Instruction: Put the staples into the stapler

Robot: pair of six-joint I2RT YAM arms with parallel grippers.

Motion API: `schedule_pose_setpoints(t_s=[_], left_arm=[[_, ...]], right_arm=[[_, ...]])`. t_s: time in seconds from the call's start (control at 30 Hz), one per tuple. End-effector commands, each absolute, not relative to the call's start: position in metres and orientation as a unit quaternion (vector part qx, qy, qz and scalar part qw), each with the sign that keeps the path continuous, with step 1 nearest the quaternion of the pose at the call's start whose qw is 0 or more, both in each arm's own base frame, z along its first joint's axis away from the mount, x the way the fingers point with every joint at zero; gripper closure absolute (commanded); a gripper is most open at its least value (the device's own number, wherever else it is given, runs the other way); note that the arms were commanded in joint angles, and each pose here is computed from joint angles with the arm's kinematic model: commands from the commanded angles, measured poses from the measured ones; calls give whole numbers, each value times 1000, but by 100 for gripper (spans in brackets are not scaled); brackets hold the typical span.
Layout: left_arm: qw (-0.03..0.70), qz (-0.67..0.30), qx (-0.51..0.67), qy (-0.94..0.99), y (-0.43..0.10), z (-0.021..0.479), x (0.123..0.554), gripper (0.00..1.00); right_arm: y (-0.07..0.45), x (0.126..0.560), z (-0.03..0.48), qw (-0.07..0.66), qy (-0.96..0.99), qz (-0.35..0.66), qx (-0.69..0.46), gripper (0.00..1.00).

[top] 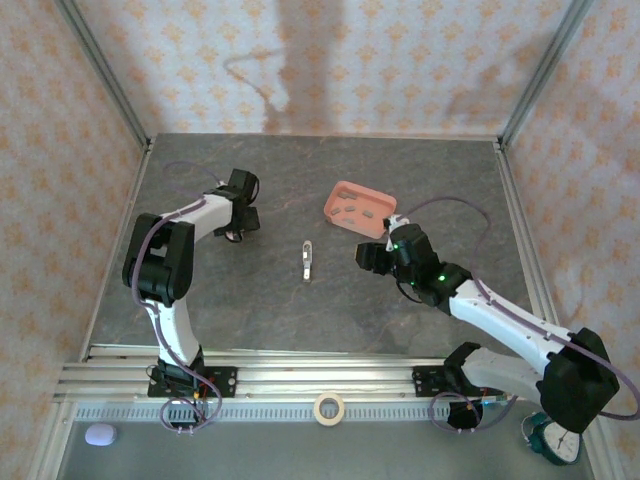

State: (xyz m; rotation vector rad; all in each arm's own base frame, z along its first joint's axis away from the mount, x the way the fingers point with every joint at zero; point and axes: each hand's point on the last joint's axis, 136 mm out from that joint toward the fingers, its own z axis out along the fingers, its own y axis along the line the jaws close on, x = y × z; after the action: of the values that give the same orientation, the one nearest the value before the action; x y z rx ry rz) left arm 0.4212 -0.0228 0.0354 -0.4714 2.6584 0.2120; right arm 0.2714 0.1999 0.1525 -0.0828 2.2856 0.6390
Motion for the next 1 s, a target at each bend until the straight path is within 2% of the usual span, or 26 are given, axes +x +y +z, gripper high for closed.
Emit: schedule_pose_setpoints(t_s=[0.0,0.43,0.6,0.97], left_arm=[[221,65,-173,958,-23,35,423,34],[200,55,-164,965,-25,24,417,41],[194,54,-166,965,-25,23,414,38],[171,45,-150,973,-29,18,398,49]], right_arm=[[210,271,167,380,885,265,-54,41],[217,263,166,369,884,274,-83,42],[219,261,168,370,884,273,-89,42],[217,258,174,379,879,274,-96,44]])
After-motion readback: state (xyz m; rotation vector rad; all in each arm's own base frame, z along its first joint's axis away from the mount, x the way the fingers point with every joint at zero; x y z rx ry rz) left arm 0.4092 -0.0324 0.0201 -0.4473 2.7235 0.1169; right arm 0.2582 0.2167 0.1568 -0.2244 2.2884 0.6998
